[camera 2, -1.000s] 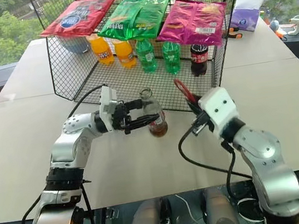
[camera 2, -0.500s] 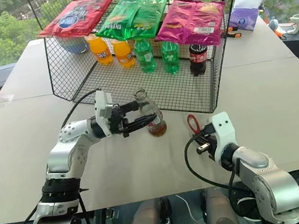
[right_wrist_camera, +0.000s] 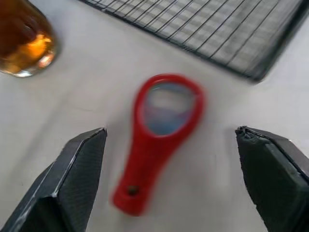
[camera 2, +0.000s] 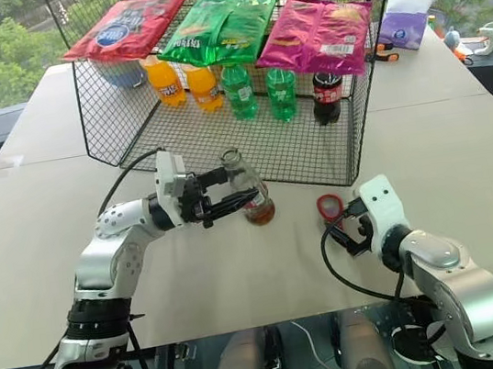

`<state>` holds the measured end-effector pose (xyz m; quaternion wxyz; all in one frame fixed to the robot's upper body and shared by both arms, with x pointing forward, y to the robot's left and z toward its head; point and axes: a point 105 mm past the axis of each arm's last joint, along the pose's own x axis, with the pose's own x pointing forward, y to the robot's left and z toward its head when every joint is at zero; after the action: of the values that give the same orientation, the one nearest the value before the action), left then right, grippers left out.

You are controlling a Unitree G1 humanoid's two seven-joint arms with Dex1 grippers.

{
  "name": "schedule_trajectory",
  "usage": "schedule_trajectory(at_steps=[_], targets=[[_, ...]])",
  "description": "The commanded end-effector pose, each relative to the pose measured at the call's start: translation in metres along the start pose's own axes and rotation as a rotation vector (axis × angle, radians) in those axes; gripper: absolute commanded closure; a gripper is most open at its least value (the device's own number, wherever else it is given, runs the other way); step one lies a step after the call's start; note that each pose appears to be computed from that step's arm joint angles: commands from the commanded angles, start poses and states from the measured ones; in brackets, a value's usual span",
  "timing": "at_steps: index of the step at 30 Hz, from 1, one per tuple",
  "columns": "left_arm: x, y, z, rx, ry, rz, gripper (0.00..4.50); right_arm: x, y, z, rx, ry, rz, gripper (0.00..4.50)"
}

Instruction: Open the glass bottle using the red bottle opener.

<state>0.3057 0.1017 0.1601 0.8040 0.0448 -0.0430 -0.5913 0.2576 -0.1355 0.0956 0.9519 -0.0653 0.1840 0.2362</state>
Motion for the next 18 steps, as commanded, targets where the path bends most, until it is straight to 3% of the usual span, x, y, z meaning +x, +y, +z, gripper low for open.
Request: schedule_trajectory(at_steps=[1, 2, 6, 7, 18], targets=[[0.003, -0.008, 0.006, 0.003, -0.006, -0.044, 2.12, -0.008, 0.006, 0.025, -0.136, -0.114, 0.013, 0.06], [0.002, -0.008, 0.007, 0.001, -0.005, -0.046, 2.12, -0.009, 0.007, 0.027, -0.162, -0.124, 0.018, 0.06], [0.001, -0.009, 0.008, -0.008, -0.001, -0.052, 0.25, -0.01, 0.013, 0.033, -0.21, -0.167, 0.042, 0.0], [0.001, -0.009, 0.008, -0.011, 0.001, -0.055, 0.02, -0.01, 0.014, 0.034, -0.214, -0.178, 0.047, 0.0], [-0.023, -0.015, 0.015, -0.031, -0.02, -0.048, 0.02, -0.016, 0.005, 0.046, -0.256, -0.247, 0.036, 0.0]])
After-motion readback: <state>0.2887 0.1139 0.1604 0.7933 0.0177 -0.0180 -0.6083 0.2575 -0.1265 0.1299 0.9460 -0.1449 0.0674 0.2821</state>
